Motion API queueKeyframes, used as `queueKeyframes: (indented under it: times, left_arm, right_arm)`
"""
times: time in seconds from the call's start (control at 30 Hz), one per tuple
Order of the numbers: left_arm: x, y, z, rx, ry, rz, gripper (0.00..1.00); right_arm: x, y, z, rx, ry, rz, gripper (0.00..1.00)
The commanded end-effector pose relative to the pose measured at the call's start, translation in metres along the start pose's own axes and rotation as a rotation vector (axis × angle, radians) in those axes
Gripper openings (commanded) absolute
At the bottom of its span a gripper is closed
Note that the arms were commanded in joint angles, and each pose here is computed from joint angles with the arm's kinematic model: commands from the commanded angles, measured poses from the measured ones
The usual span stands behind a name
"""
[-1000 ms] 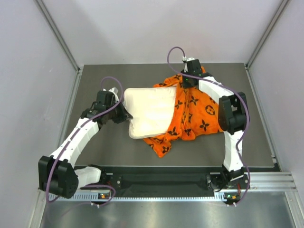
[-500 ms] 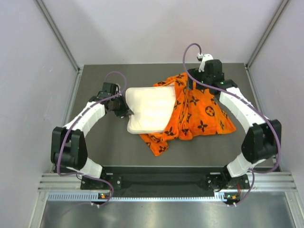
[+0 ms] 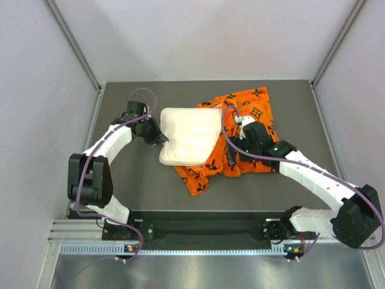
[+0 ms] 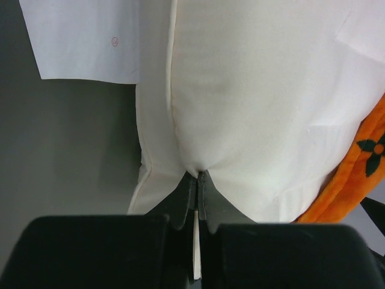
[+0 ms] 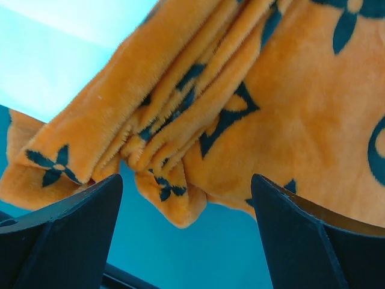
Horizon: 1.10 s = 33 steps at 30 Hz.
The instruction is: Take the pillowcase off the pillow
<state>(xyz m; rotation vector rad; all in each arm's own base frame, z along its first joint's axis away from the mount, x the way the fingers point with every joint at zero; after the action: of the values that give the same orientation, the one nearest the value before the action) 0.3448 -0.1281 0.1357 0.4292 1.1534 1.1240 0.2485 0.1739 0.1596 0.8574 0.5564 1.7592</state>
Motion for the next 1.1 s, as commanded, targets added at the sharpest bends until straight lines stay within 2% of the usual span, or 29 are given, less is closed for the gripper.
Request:
queueKeyframes:
  times: [0.0,0.27,0.3,0.37,0.4,0.43,0.47,0.53,0.57,0.73,1.07]
  left_arm:
    - [-0.013,0.001,0.029,-0.121,-0.018,-0.07,0.0]
    - [-0.011,0.009,0.022,-0.135,-0.026,-0.066,0.0]
    - [-0.009,0.009,0.02,-0.135,-0.025,-0.065,0.0]
    - [-0.007,0.011,0.02,-0.137,-0.02,-0.067,0.0]
    - [-0.006,0.011,0.019,-0.134,-0.019,-0.069,0.0]
    - [-0.005,0.012,0.019,-0.135,-0.016,-0.07,0.0]
    - [-0.004,0.013,0.02,-0.138,-0.013,-0.071,0.0]
    - [-0.002,0.014,0.02,-0.139,-0.011,-0.071,0.0]
    - [-0.001,0.014,0.019,-0.136,-0.011,-0.072,0.0]
    - [0.003,0.016,0.022,-0.139,-0.014,-0.078,0.0]
    - [0.015,0.026,0.033,-0.15,-0.023,-0.062,0.0]
  right_arm:
    - [-0.007,-0.001,-0.003,-0.044,-0.061,-0.058,0.87]
    - [-0.016,-0.036,-0.017,0.011,-0.032,-0.114,0.85]
    - [-0.017,-0.04,-0.017,0.013,-0.022,-0.123,0.81]
    - [-0.018,-0.049,-0.016,0.023,-0.015,-0.138,0.72]
    - [-0.019,-0.051,-0.016,0.026,-0.012,-0.148,0.62]
    - [-0.019,-0.056,-0.016,0.034,-0.01,-0.158,0.57]
    - [-0.02,-0.057,-0.016,0.036,-0.007,-0.163,0.45]
    - [-0.024,-0.059,-0.015,0.037,-0.013,-0.184,0.33]
    - [-0.025,-0.06,-0.014,0.033,-0.016,-0.189,0.23]
    - [-0.041,-0.053,-0.006,0.004,-0.053,-0.224,0.0]
    - [-0.094,-0.027,0.027,-0.094,-0.13,-0.325,0.0]
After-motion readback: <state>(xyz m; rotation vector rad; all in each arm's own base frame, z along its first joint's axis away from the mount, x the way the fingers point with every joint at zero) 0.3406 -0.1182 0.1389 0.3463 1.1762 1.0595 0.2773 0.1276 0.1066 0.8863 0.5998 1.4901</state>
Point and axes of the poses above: each gripper's point midway between its finger pads, its own y axis back along the fingers, its own x axis along the line the jaws close on, z = x × y, the point moved 3 cm from there along y, back along the fingers, and after that the axes turned 14 degrees about -y, right-handed, at the moved point
